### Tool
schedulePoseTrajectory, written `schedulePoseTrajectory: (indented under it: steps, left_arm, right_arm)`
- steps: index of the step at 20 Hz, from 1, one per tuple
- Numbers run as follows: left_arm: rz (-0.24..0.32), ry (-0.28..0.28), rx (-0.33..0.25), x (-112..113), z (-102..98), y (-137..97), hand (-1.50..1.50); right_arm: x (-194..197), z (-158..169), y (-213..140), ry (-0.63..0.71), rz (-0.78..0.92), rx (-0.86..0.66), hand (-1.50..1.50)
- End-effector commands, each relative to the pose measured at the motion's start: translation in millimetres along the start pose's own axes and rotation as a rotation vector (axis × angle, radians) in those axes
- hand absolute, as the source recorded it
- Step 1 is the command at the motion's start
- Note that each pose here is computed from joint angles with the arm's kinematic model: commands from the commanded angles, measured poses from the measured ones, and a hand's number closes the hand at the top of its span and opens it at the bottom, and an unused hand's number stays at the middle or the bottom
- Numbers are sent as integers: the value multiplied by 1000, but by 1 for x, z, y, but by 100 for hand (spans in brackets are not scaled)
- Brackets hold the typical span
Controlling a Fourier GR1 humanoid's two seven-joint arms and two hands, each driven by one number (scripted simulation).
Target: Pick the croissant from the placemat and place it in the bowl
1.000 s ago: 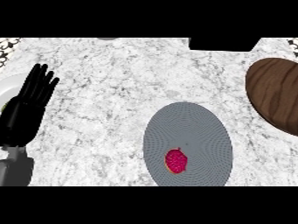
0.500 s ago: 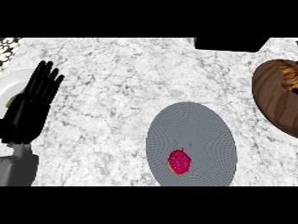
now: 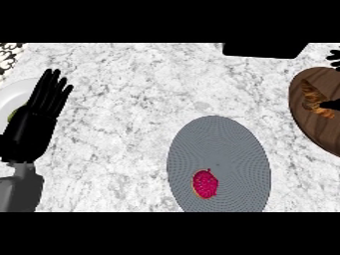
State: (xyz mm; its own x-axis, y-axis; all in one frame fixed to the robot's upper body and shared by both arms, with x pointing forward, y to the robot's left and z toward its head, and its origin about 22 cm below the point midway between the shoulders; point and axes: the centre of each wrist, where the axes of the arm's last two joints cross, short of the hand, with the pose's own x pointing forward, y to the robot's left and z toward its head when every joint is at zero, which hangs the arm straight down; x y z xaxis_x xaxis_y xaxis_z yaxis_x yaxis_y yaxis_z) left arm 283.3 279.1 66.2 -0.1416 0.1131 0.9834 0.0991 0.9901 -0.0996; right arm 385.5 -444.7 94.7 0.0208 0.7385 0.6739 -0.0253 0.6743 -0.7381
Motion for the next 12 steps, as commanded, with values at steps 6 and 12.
schedulePoseTrajectory:
  steps: [6, 12]
  left_arm:
    - [3, 3, 17, -3, 3, 5, 0]
    - [-4, 7, 1, 0, 2, 4, 0]
  right_arm:
    - [-13, 19, -47, -84, -467, -247, -150]
    - [-43, 59, -84, -14, -466, -345, -150]
